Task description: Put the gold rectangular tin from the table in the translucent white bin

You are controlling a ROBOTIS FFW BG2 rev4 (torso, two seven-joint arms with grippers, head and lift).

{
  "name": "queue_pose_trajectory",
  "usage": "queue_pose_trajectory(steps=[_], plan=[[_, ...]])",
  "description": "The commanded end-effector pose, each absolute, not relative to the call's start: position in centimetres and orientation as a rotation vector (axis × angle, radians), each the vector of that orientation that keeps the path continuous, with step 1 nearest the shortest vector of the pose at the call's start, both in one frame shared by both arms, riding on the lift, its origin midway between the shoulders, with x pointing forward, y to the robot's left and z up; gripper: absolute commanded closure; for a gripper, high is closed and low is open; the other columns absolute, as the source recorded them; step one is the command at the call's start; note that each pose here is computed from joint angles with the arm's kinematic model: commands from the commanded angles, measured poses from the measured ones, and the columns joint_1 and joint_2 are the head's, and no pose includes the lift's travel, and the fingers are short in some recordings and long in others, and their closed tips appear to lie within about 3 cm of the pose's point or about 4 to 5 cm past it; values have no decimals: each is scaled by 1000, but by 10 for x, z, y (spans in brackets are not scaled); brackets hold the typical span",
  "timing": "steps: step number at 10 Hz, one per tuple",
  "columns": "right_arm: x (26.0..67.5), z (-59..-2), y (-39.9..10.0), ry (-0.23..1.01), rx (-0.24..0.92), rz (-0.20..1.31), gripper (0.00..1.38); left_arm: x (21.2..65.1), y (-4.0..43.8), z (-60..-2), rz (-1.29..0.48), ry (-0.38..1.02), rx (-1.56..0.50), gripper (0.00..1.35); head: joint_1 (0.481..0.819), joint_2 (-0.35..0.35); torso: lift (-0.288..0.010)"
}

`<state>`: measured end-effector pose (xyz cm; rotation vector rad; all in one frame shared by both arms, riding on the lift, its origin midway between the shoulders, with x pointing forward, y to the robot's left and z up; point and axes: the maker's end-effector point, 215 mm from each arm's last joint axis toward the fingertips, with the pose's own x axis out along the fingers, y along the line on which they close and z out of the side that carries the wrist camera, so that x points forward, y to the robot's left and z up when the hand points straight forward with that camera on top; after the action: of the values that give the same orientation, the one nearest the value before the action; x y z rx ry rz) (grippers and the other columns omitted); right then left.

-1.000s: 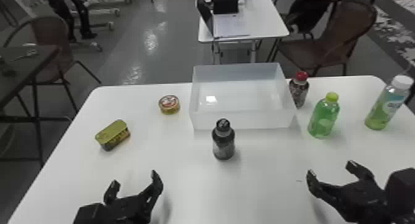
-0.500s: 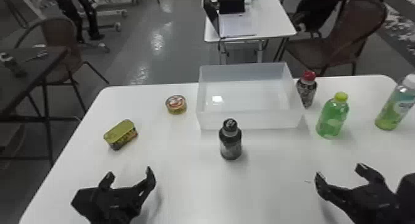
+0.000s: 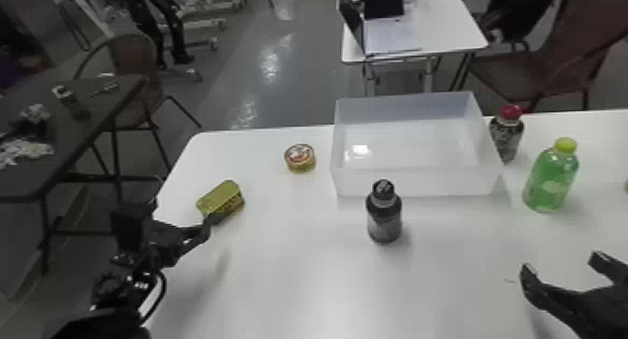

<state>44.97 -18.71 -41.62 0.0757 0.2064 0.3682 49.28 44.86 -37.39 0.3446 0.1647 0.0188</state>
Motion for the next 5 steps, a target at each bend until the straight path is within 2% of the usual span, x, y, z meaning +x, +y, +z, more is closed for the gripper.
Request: queue_pose_trajectory(steps=[1, 3, 5], plan=[[450, -417, -185, 208, 78, 373, 101, 511, 442, -384, -10, 183, 324, 94, 695, 294, -128], [457, -413, -182, 198, 78, 379, 101, 534, 427, -397, -145, 245, 313, 94, 695, 282, -128], [457, -413, -183, 198, 75, 380, 101, 558, 411, -380, -207, 255, 442, 94, 695, 266, -128]])
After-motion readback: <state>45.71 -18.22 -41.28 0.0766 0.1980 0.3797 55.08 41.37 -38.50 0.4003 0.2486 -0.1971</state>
